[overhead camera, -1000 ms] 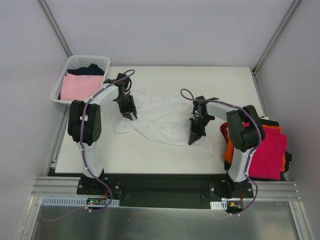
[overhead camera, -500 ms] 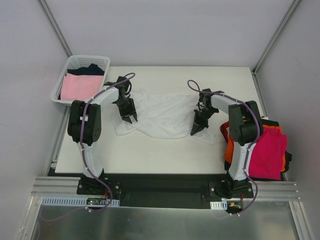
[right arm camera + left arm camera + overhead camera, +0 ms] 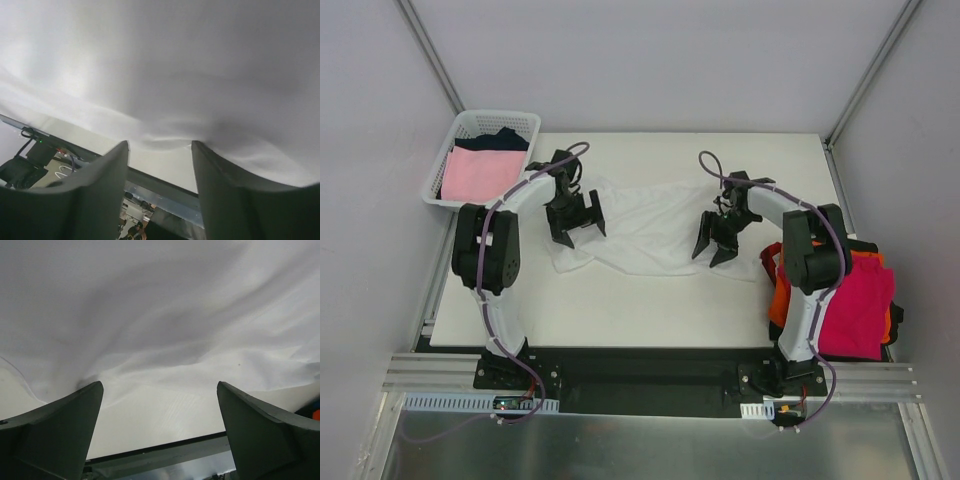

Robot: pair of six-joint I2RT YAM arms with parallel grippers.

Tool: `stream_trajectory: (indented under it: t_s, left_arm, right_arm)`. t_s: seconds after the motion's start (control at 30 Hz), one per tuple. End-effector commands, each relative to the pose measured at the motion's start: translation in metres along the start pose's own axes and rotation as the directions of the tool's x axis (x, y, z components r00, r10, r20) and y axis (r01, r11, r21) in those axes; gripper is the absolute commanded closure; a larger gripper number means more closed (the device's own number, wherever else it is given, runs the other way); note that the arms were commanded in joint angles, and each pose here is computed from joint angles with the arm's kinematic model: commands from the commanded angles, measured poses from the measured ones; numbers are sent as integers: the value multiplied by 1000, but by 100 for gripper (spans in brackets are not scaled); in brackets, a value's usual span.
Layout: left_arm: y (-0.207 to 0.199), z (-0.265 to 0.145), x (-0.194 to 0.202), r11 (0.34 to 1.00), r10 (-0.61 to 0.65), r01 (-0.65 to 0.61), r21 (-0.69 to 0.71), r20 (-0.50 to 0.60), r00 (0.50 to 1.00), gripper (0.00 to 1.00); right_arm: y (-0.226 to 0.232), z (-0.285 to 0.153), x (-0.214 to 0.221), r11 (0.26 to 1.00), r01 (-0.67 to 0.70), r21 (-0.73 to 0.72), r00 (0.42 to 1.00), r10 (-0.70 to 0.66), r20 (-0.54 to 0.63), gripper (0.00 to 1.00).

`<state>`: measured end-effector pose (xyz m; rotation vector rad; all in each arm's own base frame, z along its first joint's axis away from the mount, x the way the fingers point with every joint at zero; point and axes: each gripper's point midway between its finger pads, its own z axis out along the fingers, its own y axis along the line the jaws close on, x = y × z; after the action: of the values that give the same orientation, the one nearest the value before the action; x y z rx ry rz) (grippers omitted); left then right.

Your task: Fold and stack the t-shirts

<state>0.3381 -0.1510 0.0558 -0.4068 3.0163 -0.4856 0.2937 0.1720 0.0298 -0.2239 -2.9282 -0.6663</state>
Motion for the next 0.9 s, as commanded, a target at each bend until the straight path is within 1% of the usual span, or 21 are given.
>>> stream_trajectory:
  t_s: [0.0, 0.07, 0.17, 0.2, 0.27, 0.3, 0.37, 0.47, 0.6, 0.87]
  left_arm:
    - [-30, -63, -2, 993, 72, -85, 82, 154, 986, 1]
    - [-30, -71, 2, 993, 74, -90, 83, 174, 982, 1]
    - [-20, -78, 19, 994, 61, -75, 74, 173, 983, 1]
    - [-10, -68, 31, 997, 48, -56, 53, 138, 989, 2]
    - [2, -64, 44, 999, 43, -46, 24, 127, 991, 6]
    - [15, -53, 58, 999, 35, -35, -6, 88, 995, 8]
    - [32, -43, 77, 999, 27, -24, -49, 54, 998, 9]
    - [47, -38, 92, 997, 13, -10, -79, 37, 999, 9]
    - [59, -34, 95, 994, 4, 1, -113, 51, 999, 5]
    - [78, -23, 83, 984, -9, 23, -175, 80, 997, 6]
  right_arm:
    - [36, -45, -6, 990, 91, -106, 989, -78, 122, 38]
    - [39, -49, -2, 989, 87, -118, 990, -73, 125, 39]
    - [40, -51, 8, 989, 84, -123, 991, -70, 117, 40]
    - [40, -52, 11, 989, 86, -122, 991, -72, 117, 40]
    - [37, -49, 17, 990, 87, -113, 991, -75, 107, 41]
    - [35, -48, 19, 990, 90, -107, 991, -78, 106, 41]
    - [32, -46, 23, 991, 87, -102, 992, -77, 99, 41]
    - [29, -44, 28, 991, 87, -98, 993, -78, 94, 41]
    - [28, -45, 30, 991, 91, -95, 992, -81, 97, 42]
    - [28, -51, 33, 990, 107, -88, 990, -98, 105, 42]
